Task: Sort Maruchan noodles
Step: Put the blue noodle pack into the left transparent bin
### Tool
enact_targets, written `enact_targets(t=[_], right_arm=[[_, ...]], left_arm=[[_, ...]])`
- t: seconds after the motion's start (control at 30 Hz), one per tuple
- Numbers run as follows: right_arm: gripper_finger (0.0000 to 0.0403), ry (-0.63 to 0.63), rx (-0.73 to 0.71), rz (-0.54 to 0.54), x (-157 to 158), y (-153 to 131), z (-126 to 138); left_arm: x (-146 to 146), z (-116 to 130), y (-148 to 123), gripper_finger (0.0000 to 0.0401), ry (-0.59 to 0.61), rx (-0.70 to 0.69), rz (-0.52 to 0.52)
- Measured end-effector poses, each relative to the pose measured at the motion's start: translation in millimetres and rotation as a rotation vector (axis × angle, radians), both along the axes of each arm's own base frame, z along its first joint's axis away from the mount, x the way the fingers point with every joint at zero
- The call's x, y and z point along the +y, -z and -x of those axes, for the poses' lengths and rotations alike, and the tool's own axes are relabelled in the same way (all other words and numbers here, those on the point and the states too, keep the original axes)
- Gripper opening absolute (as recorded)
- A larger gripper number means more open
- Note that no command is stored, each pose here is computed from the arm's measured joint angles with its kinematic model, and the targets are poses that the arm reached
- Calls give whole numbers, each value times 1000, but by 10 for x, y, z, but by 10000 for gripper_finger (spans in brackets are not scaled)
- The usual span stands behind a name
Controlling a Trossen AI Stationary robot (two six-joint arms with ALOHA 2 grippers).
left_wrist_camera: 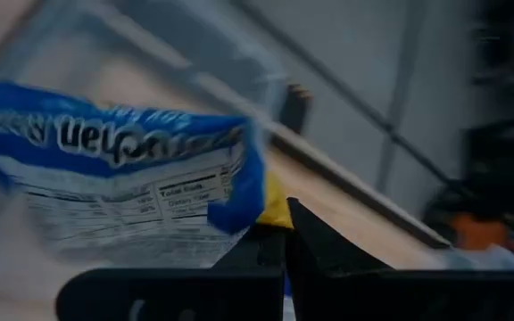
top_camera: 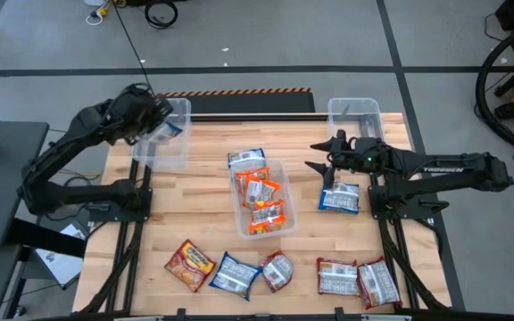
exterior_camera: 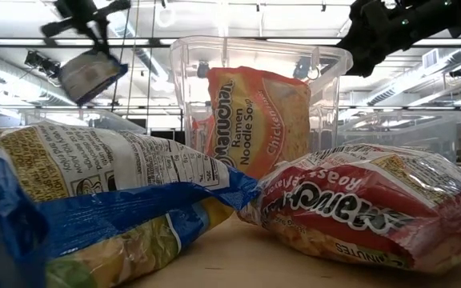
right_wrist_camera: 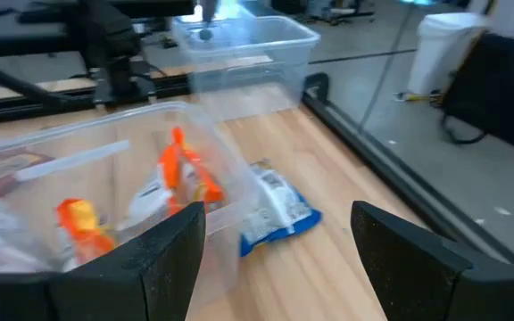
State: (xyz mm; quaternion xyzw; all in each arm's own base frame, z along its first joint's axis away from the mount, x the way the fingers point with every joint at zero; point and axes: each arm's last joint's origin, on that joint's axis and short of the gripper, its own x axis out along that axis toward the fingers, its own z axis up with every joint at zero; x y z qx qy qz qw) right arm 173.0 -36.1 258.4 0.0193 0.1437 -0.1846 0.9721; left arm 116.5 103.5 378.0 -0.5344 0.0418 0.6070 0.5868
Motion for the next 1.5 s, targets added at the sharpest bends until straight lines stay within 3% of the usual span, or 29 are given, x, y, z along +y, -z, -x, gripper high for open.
enact_targets(t=[0.27, 0.47, 0.63, 0.83, 1.07, 1.2, 1.3, 1.5], right_arm=[[286, 52, 6, -11, -32, 56, -104], [286, 52, 19, -90, -4, 131, -178], [286, 32, 11, -130, 53, 154, -224], [286, 24, -18, -208, 127, 156, -241], [286, 58, -42, -255, 135, 154, -241], [286, 73, -55, -269, 132, 149, -242], [286, 75, -68, -276, 132, 140, -245], [286, 69, -87, -232, 107, 109, -252]], left_arm=[[167, 64, 545, 5, -120, -16, 235], [472, 49, 1058, 4, -203, -216, 272], [735, 102, 1353, 3, -319, -250, 261], [1045, 125, 1432, 4, -400, -266, 178], [1135, 167, 1620, 5, -627, -299, 273], [1158, 179, 1609, 5, -738, -337, 221], [1181, 171, 1559, 5, -737, -344, 189], [1093, 17, 1409, 3, -702, -332, 257]])
